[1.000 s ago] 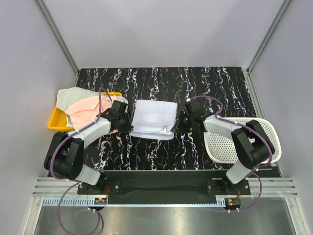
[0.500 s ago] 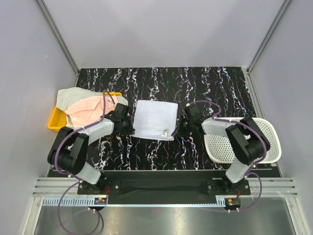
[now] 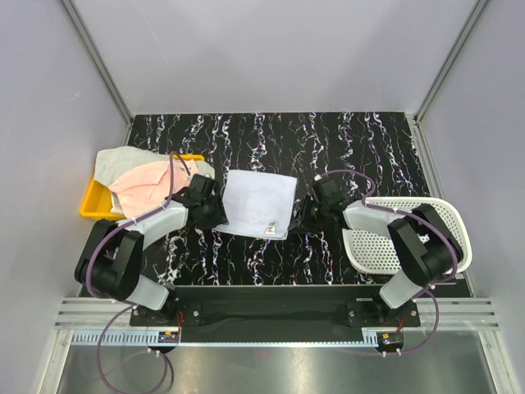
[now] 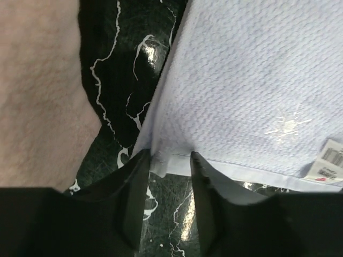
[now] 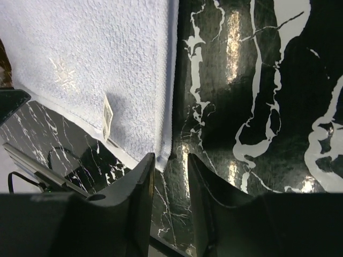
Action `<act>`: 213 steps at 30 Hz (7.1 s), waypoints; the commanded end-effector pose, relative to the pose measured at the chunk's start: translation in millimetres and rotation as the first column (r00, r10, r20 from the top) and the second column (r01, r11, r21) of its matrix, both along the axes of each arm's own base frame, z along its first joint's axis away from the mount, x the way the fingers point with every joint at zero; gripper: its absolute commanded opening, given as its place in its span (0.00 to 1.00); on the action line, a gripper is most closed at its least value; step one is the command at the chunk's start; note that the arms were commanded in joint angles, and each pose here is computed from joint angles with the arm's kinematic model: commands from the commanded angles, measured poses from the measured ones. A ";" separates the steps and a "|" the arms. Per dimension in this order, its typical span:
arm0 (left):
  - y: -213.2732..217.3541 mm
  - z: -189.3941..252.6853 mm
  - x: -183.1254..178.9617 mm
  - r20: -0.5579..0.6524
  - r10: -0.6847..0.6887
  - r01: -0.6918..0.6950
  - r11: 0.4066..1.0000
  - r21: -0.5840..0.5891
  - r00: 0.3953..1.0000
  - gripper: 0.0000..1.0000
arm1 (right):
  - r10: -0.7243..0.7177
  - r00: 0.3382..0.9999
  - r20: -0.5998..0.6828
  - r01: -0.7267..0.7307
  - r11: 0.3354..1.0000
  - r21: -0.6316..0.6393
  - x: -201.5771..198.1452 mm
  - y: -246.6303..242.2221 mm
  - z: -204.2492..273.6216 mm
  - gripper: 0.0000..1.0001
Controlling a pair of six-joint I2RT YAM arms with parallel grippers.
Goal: Fold and stack the towels
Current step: Fold the towel
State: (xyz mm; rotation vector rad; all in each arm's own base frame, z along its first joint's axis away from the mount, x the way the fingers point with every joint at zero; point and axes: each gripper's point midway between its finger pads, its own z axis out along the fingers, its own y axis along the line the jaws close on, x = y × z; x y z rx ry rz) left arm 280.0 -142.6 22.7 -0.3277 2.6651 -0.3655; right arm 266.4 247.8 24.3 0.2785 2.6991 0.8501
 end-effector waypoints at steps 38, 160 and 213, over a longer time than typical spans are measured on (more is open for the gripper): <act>-45.1 -20.3 -70.9 -0.006 -0.079 0.079 0.991 0.109 0.997 0.35 | 0.057 0.998 -0.004 -0.056 0.982 -0.182 -71.2 -23.6 -17.8 0.20; -44.1 -9.5 165.0 0.160 -0.083 0.075 0.996 0.056 0.984 0.00 | 0.111 0.961 0.253 0.001 0.913 -0.407 190.0 -41.0 5.6 0.08; -45.1 79.6 53.1 0.463 -0.078 0.152 0.981 -0.123 0.883 0.00 | 0.070 0.918 0.391 -0.007 0.987 -0.160 40.8 -42.8 69.3 0.02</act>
